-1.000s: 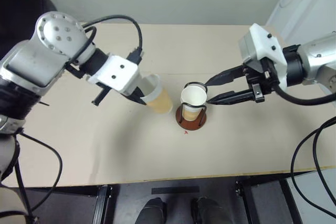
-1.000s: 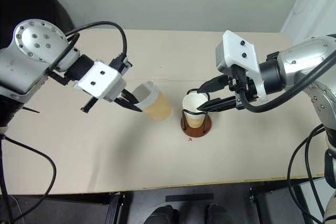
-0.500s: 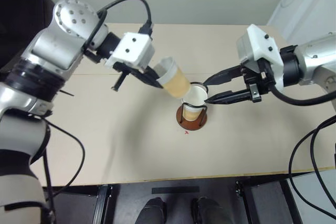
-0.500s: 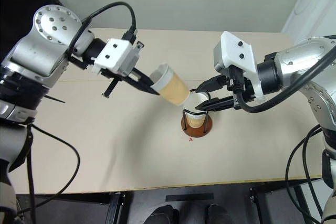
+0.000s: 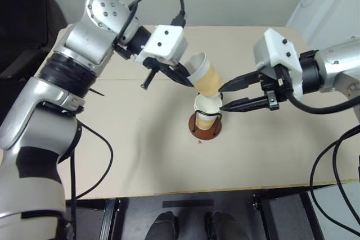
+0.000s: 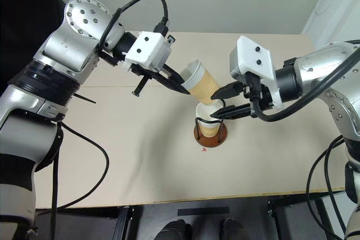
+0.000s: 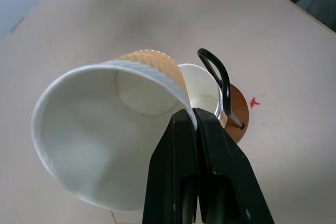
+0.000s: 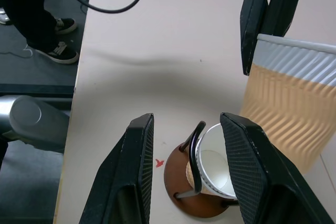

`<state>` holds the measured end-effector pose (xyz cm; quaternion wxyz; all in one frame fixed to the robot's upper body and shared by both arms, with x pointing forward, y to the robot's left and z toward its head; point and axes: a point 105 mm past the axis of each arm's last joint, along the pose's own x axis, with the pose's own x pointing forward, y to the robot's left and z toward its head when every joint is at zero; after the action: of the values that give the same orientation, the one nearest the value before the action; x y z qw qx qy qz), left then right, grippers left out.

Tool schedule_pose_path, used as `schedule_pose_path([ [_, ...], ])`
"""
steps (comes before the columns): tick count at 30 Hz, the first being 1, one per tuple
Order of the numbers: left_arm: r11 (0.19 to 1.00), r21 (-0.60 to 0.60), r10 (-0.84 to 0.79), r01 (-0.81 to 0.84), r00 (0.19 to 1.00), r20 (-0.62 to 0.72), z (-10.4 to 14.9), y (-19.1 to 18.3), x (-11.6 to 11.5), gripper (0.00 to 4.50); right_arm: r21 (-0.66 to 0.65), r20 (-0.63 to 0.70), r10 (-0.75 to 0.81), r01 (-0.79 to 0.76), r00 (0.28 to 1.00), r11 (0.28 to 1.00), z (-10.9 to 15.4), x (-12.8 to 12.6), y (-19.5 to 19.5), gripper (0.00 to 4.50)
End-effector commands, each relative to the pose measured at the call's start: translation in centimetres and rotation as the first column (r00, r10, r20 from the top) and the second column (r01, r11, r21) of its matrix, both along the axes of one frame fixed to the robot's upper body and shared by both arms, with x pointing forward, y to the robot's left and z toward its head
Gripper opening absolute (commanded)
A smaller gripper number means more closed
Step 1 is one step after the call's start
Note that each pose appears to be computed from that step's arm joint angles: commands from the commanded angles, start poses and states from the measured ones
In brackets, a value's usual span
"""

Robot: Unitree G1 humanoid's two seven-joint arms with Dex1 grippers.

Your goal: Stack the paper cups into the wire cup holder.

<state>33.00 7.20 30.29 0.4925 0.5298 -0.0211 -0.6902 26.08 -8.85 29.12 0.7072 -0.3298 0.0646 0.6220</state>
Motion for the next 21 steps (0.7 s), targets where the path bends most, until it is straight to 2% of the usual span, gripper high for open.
schedule_pose_path([
  [1,0.995,0.090,-0.048,0.044,0.998,0.051,0.4,0.1,-0.5,0.05,0.000,0.046,-0.011,0.011,0.999,1.000,0.8,-0.3,-0.3,1.97],
  [21,0.975,0.182,-0.144,0.128,0.986,0.083,0.1,-1.6,-0.5,0.05,0.010,0.054,-0.035,0.034,0.998,0.999,0.7,-0.4,-0.4,1.97],
])
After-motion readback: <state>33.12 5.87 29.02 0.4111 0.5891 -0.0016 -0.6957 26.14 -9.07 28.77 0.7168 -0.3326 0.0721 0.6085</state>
